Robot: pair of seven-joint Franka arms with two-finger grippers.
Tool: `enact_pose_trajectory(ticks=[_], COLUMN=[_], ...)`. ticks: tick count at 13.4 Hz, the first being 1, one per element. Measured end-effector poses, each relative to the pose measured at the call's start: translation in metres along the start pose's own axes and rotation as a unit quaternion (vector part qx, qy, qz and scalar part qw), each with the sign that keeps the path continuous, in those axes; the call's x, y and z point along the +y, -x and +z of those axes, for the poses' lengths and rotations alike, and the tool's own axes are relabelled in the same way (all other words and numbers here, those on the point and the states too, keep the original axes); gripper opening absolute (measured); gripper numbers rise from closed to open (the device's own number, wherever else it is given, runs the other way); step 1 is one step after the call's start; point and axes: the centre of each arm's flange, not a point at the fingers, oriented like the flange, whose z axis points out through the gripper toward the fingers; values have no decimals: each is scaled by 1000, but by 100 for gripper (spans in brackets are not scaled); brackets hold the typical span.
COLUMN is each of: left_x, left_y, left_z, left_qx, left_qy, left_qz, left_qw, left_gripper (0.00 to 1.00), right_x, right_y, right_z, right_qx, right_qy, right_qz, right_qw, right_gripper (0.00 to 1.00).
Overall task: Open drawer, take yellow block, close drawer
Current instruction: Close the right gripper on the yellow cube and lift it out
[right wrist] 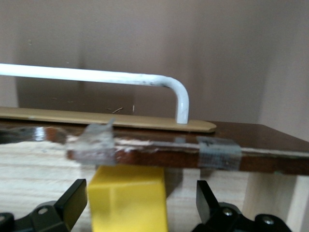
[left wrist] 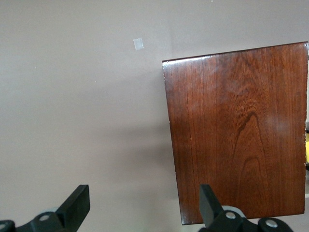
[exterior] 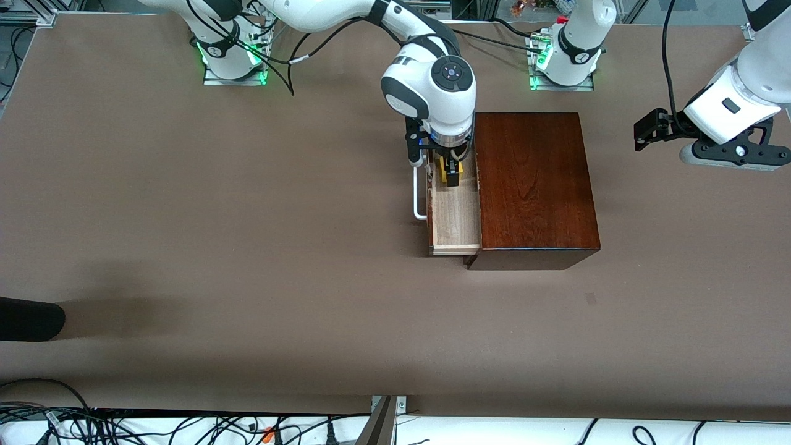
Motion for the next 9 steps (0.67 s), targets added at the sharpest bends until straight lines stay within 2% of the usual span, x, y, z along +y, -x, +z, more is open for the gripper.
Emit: enact_pose_trajectory(ticks=[1,2,3,5,7,9], left_x=[-2,-3,-3,-2,-1,-1], left_y=[0,0,0,0,-1,-5], left_z=[-2,-3,-3,-3,-1,3], left_qx=[7,9,9,9,7,4], left_qy=[0,0,0,0,0,0], left_qz=[-1,-3,-3,-2,-1,-1], left_qw=[1000,1000,1000,1000,1000,1000], left_gripper=[100,100,100,100,100,100], right_x=[1,1,-1,-7,-13,-21], right_y=[0,0,0,0,-3,-10], right_z=[5,6,4,-7,-26,-71], right_qx=[1,1,0,-4,-2,-6], right_qy=[2,1,-1,-8,-9,-14], right_qz=[0,0,1,4,8,17], right_qw=[1000,1000,1000,1000,1000,1000], right_gripper=[93,93,82,56,56,56])
